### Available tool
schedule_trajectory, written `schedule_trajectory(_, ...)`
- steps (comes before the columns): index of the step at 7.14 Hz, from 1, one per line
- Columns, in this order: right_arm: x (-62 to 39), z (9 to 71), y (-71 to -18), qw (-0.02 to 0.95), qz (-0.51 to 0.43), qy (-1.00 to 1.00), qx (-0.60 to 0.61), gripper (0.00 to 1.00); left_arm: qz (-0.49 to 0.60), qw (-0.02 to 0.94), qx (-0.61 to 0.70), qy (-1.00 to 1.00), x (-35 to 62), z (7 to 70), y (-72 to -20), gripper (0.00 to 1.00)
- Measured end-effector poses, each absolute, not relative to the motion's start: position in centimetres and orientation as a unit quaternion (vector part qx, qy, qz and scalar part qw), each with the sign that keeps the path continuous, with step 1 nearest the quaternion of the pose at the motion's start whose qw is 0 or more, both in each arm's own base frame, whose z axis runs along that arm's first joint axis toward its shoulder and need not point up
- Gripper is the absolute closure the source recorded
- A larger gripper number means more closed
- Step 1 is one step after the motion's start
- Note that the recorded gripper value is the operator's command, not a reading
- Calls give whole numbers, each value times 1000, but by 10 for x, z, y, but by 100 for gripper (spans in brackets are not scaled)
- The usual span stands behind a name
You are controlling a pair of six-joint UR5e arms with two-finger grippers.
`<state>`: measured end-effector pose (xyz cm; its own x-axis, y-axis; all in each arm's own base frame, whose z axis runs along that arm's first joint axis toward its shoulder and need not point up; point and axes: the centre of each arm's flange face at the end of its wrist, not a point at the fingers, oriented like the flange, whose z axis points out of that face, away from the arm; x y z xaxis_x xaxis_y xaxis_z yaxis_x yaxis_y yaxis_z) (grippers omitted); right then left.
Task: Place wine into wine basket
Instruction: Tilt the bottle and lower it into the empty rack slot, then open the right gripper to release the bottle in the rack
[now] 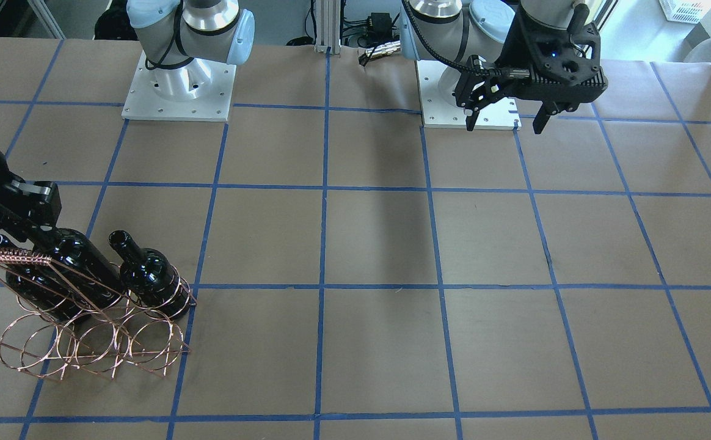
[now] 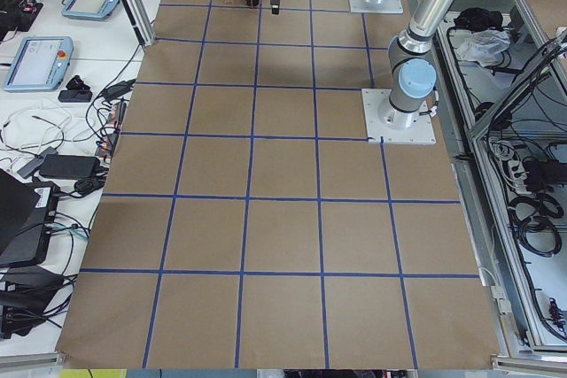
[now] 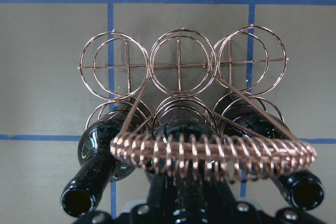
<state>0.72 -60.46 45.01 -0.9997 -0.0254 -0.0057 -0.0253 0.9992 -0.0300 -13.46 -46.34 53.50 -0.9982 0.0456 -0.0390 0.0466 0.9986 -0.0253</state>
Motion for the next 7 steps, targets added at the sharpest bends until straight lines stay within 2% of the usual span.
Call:
schedule_trajectory(1,6,437,-611,3,-14,1000,-14,100,-13,19,23,999,-134,535,-463,0)
schedule_trajectory(2,5,427,-615,3,-10,1000,-15,74,-13,19,23,999,-134,535,-463,0)
schedule_trajectory(4,4,418,-615,1,-2,1000,-15,5,-13,19,23,999,-134,535,-463,0)
schedule_trajectory(5,4,425,-612,-4,-5,1000,-15,0,-14,19,23,999,-134,535,-463,0)
schedule_trajectory(7,7,473,-584,-18,-20,1000,-14,0,-14,17,23,999,-134,535,-464,0)
